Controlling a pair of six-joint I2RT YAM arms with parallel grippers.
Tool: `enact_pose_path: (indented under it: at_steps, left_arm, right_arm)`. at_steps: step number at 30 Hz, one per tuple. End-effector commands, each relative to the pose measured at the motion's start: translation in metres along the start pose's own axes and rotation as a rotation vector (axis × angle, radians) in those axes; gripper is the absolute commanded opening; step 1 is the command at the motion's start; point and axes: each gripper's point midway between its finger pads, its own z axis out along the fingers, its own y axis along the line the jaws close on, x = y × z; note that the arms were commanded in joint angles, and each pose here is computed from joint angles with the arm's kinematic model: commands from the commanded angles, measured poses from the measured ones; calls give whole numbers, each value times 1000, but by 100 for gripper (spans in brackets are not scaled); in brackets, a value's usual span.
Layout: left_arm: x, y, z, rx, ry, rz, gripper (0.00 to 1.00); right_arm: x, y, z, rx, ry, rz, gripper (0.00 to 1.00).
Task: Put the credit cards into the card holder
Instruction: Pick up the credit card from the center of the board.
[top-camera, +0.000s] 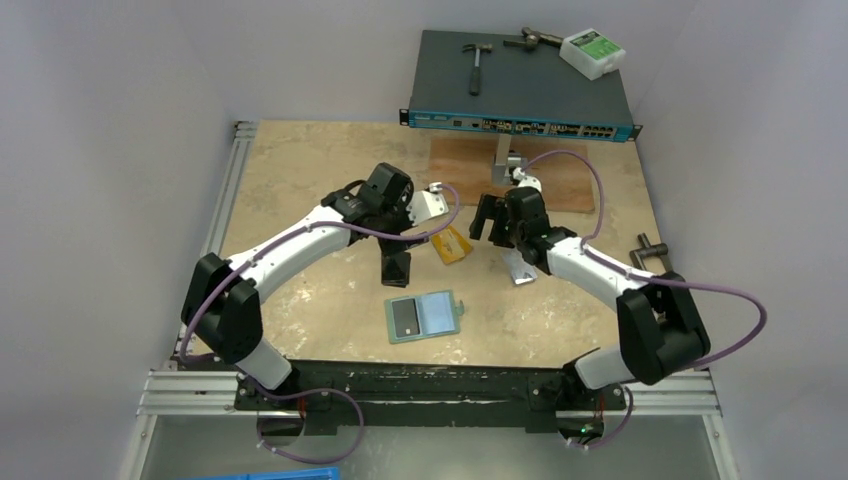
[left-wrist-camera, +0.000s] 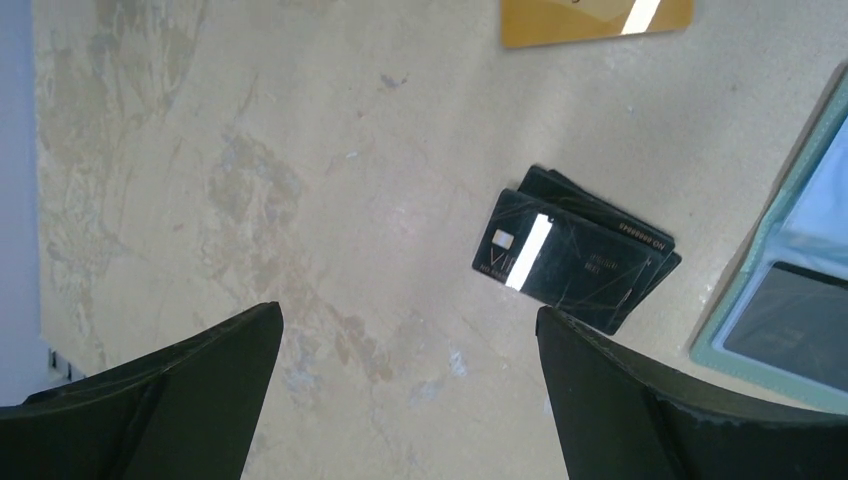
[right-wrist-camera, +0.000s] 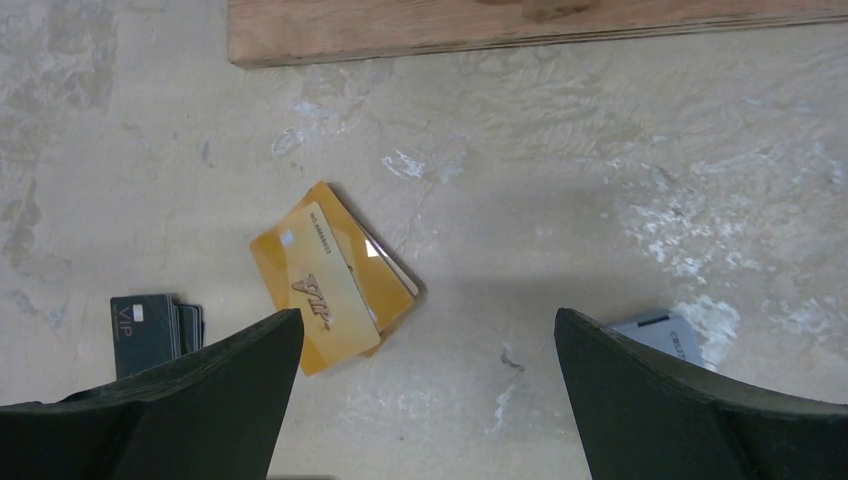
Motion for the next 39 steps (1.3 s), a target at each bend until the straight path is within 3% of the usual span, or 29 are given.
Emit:
enact_pose_path:
  at_steps: [1,10,19,27,39]
  left_arm:
    - [-30,1,9,20,-131,-17,100]
    - [-35,-7,35,-43,-178,108,100]
    - [-45,-14,69,-57,-200,201,100]
    - [-43,-22,72,-29,-208,214,100]
    - [-35,-15,64,-10,-171,208,100]
  right_arm:
    - [-29,32,14,-121,-68,-11,99]
    - [-9,41,65,-150,-2,-21,97]
    - [3,55,89,-222,37,7,91]
    - [33,68,83,-266,82,17,88]
    - [52,60,56,-234,44,89,85]
